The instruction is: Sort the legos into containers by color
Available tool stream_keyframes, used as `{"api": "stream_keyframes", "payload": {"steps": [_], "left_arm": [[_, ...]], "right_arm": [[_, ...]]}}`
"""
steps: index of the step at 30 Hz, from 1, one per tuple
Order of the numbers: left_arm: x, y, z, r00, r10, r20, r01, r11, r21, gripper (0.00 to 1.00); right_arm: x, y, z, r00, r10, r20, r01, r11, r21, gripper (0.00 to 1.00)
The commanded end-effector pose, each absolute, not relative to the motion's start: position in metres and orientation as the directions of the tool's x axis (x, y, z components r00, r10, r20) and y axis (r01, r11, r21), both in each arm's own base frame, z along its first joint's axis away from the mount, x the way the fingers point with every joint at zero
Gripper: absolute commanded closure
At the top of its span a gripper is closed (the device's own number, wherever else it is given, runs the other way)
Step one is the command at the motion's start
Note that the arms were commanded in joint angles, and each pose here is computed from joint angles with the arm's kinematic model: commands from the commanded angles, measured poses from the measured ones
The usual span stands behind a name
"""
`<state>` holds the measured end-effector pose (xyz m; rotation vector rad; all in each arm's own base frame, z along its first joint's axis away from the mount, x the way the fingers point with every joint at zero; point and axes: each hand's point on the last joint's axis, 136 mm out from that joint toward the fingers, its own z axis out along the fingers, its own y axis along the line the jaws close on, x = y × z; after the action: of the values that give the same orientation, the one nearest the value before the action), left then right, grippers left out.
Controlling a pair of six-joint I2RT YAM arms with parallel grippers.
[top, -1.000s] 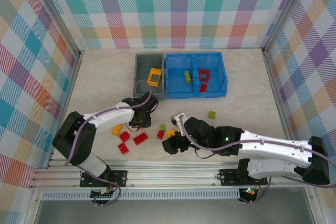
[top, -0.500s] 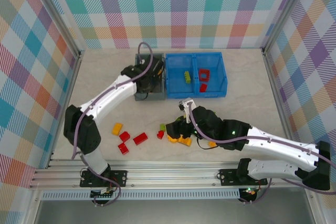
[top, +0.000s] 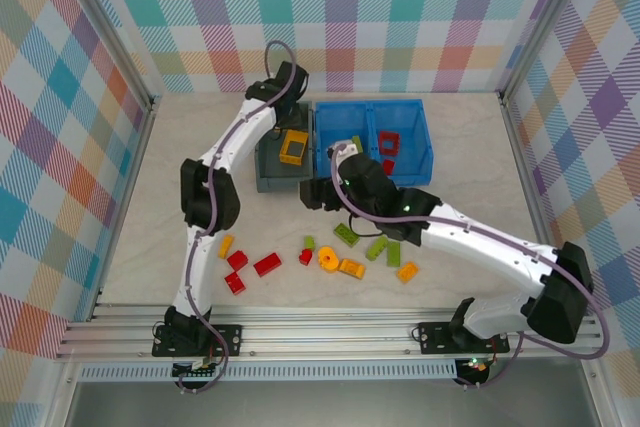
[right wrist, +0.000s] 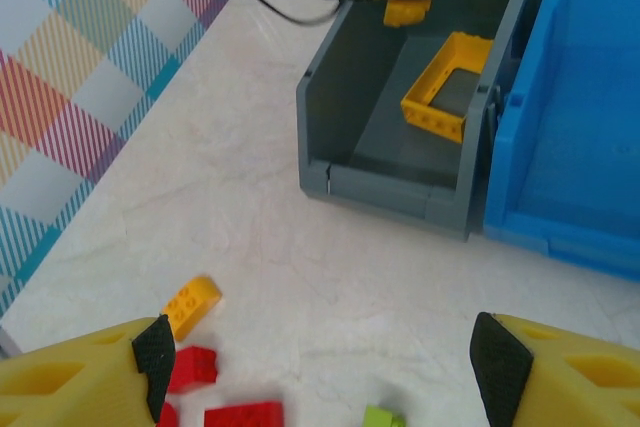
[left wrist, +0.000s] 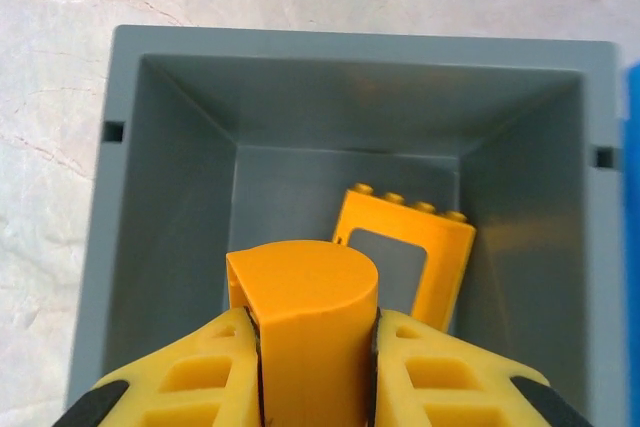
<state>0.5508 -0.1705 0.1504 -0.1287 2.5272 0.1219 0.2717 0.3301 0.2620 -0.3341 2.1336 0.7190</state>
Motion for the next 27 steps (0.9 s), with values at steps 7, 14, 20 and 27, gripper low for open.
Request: {"api": "stream_keyframes", "payload": {"steps": [7,14,20,27], "left_arm": [[0.567,-0.153,0.117,-0.838,-0.048,-0.544,-0.136,0.983,0.122,0.75],[0.56,-0.159,0.134,-0.838,-0.063,-0.542,-0.122,0.99,0.074,0.51],[0.545,-0.168,0.197,-0.791,-0.082,-0.606,-0.107,0.994,0.004,0.48],[0.473,-0.207,0.276,-0.73,-0.119,-0.673,0.003,0.984,-0.177,0.45]], "right_arm": [[0.281,0.364,0.287,-0.565,0.06,-0.823,-0.572,0.691,0.443,0.2],[0.273,0.353,0.282,-0.579,0.051,-0.814,-0.561,0.7,0.443,0.2],[0.269,0.297,0.26,-0.629,0.084,-0.773,-0.386,0.83,0.404,0.21],[0.272,0.173,0.173,-0.845,0.161,-0.511,0.048,0.973,0.227,0.26]]}}
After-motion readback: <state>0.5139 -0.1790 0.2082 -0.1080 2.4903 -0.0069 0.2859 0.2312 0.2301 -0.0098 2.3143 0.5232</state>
